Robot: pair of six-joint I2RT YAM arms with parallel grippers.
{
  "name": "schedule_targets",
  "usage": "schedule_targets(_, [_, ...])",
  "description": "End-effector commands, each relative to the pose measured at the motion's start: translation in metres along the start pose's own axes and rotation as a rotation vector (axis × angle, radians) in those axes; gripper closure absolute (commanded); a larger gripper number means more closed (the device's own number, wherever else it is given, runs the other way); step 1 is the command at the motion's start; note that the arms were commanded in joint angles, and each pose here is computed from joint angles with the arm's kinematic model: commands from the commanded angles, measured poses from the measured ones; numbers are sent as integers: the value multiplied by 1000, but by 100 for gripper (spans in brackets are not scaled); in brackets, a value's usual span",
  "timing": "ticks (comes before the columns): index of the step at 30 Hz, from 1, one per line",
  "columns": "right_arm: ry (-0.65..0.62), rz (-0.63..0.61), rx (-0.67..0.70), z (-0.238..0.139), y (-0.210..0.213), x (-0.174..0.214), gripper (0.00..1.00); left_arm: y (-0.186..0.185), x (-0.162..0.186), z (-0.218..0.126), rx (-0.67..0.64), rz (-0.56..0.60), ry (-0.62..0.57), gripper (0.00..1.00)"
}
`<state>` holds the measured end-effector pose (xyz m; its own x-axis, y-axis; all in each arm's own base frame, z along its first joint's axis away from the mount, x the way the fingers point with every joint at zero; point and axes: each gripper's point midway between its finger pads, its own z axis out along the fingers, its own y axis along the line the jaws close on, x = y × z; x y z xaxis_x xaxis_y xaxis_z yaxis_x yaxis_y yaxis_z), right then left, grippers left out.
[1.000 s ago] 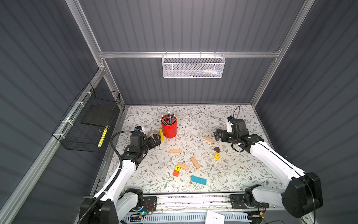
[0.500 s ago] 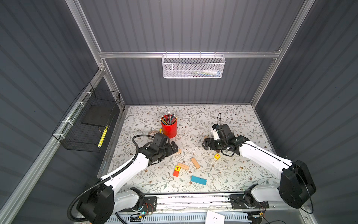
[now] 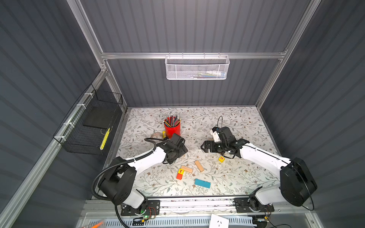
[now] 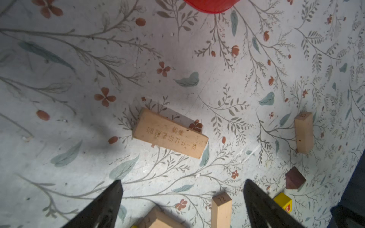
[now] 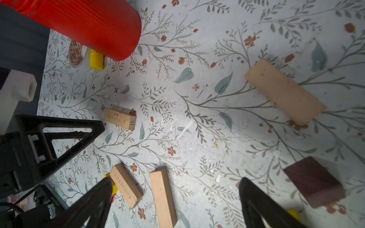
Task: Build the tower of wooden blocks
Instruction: 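Grasp the upright wooden block with the left gripper while the right gripper hovers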
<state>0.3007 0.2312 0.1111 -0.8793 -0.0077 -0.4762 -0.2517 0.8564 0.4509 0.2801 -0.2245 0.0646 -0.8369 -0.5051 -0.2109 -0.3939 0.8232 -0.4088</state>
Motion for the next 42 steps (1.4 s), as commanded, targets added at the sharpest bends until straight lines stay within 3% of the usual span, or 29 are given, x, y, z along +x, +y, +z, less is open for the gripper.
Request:
schedule_targets(1, [-13, -31, -7, 0, 3, -8, 1, -2, -2, 8, -60, -50, -18, 6])
schedule_targets(17, [-19, -20, 7, -1, -12, -11, 1, 4, -10, 39, -220, -42, -65, 22])
schedule_targets(26, [-21, -2, 11, -1, -18, -12, 1, 1, -18, 47, -266, -1, -94, 38])
schedule_targets(36, [-13, 23, 8, -1, -22, -10, 1, 1, -20, 62, -330, 101, -71, 56])
schedule_targets(42, [-12, 30, 4, -2, -23, -11, 1, 2, -14, 65, -351, 222, -23, 68])
